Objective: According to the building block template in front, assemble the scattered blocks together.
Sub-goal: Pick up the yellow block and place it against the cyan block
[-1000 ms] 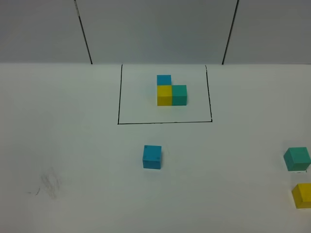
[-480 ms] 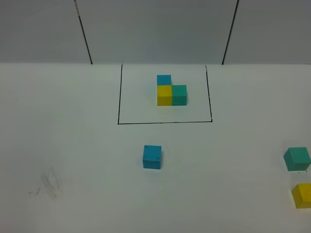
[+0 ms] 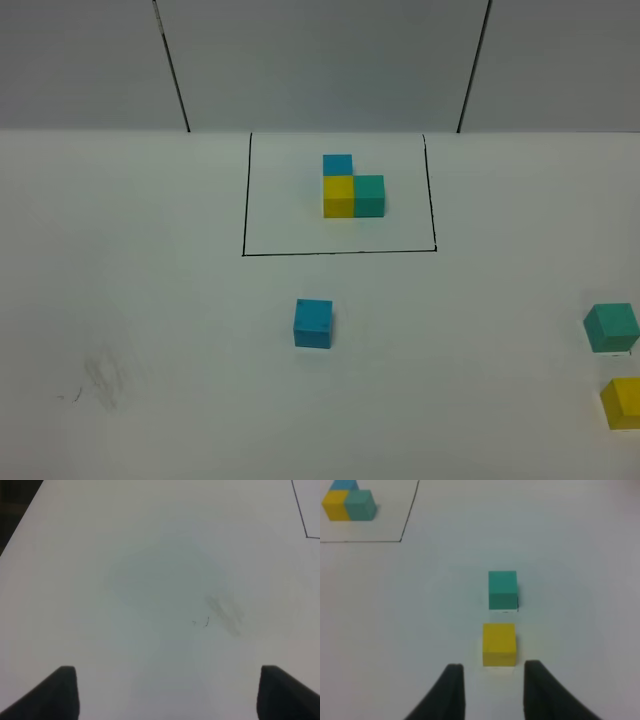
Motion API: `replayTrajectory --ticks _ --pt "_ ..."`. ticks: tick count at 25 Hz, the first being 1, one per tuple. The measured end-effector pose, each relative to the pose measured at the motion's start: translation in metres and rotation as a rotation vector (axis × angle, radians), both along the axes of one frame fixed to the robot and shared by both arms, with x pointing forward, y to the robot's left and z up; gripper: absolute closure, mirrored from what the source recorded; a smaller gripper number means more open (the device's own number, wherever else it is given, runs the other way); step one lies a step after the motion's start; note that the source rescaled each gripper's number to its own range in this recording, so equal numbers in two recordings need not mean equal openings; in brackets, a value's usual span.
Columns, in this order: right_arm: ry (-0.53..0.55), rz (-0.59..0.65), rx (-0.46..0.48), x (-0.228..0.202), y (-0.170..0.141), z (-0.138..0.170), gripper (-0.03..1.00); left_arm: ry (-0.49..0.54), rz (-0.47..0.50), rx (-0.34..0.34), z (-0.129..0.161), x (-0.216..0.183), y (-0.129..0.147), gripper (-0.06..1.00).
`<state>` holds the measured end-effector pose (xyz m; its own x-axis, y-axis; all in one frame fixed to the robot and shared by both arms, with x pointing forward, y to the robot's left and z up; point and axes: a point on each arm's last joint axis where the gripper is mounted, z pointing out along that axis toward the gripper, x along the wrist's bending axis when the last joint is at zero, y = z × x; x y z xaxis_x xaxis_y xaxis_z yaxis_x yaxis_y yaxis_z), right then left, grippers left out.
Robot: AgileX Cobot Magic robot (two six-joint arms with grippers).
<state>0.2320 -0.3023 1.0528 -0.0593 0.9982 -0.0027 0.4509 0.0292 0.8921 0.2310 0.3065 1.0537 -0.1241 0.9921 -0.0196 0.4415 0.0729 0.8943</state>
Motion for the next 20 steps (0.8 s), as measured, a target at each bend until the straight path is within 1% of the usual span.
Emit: replayTrajectory --ticks 16,18,20 --pt "-0.001 -0.013 -0.007 0.0001 -0.0013 0.0000 0.97 0.000 0.000 0.000 0.0000 0.0000 0.0000 0.36" --pt "-0.002 -0.023 -0.008 0.0002 -0.0022 0.0001 0.94 0.000 0.000 0.000 0.0000 0.0000 0.0000 0.36" --pt "-0.003 -0.040 -0.012 0.0003 -0.0037 0.0001 0.86 0.000 0.000 0.000 0.0000 0.0000 0.0000 0.36"
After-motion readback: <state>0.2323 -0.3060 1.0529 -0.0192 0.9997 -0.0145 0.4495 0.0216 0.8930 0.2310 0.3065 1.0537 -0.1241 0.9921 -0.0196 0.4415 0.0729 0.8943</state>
